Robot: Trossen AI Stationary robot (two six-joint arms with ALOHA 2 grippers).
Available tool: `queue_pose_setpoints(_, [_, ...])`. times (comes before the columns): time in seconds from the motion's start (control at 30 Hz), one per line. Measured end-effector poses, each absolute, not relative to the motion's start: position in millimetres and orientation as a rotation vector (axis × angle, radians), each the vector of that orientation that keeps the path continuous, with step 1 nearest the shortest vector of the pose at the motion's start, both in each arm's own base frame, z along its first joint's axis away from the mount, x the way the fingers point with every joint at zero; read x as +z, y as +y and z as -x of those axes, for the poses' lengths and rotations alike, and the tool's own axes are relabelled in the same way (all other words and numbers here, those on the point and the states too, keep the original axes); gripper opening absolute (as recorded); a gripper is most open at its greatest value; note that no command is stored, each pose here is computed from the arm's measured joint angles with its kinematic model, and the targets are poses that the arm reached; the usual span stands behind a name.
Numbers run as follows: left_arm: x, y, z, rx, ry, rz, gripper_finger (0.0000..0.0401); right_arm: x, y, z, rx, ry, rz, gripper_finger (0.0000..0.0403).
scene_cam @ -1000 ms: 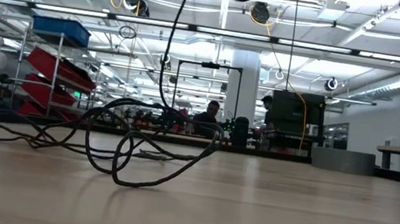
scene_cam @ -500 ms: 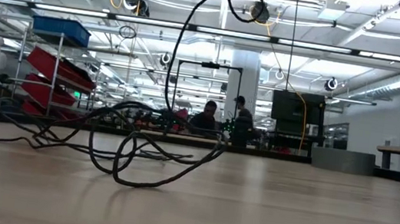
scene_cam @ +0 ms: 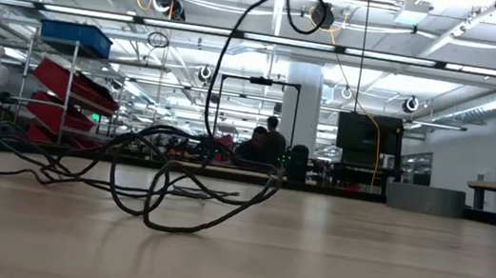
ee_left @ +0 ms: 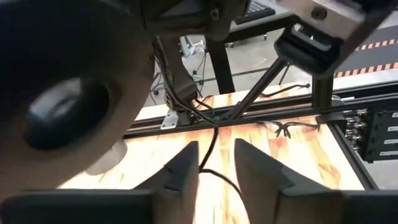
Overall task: Coil cords
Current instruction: Coil the black wire onto the spool
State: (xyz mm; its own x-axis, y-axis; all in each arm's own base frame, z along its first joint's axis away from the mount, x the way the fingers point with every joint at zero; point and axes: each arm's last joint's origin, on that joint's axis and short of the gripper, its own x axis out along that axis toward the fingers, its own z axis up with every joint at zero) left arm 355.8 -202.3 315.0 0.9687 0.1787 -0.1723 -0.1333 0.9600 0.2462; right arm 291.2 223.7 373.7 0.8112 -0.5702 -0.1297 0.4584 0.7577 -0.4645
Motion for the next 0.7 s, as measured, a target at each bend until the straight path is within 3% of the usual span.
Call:
queue_pose_setpoints(0.27, [315,-203,-355,0.156,0.196,-0.236,0.0182,385,232,-272,-0.515,0.24,0.391,0.0])
queue_pose_setpoints(0.53, [311,-203,-354,0.153,0.233,-0.255,0.0188,394,245,-253,-0.451,0.207,0.361,0.0])
queue_pose_setpoints(0.7, [310,-206,-354,0.042,0.238,-0.241,0.0188,397,249,-248,-0.441,0.193,0.362,0.0])
